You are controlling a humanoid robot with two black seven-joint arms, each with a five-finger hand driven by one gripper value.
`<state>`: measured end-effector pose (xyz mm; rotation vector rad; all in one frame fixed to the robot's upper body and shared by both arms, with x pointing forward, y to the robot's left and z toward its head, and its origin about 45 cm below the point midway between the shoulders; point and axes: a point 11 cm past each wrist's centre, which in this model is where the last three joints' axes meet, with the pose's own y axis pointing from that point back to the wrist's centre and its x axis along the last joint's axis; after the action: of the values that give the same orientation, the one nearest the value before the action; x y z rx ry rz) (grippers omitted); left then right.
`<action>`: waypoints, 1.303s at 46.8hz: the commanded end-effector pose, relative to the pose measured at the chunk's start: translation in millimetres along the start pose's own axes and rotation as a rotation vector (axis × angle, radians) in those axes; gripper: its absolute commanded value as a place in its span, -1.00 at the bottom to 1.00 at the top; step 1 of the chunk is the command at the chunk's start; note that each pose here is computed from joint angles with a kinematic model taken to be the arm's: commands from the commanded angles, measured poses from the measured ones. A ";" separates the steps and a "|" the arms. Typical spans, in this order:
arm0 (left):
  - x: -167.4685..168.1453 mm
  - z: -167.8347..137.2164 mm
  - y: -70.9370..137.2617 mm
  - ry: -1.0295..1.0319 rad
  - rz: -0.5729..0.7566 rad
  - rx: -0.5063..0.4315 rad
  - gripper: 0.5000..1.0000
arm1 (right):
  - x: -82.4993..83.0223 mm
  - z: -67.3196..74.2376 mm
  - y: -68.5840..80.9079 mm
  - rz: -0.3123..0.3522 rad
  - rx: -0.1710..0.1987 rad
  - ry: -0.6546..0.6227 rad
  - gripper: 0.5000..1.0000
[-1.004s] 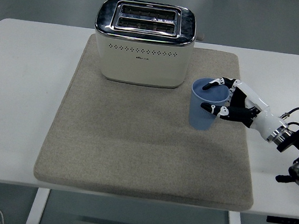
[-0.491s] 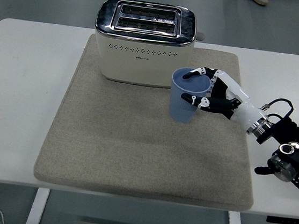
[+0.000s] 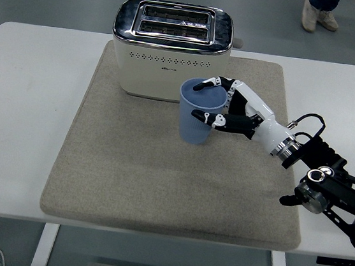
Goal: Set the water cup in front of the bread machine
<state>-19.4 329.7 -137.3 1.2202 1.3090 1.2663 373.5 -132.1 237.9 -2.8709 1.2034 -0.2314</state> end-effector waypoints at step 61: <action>-0.5 0.1 0.0 0.001 -0.001 0.000 1.00 | -59.3 25.1 -57.8 0.032 0.002 0.013 -0.47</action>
<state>-19.5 329.8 -137.3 1.2209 1.3085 1.2657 377.6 -52.2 209.8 -2.8605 1.2372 -0.2501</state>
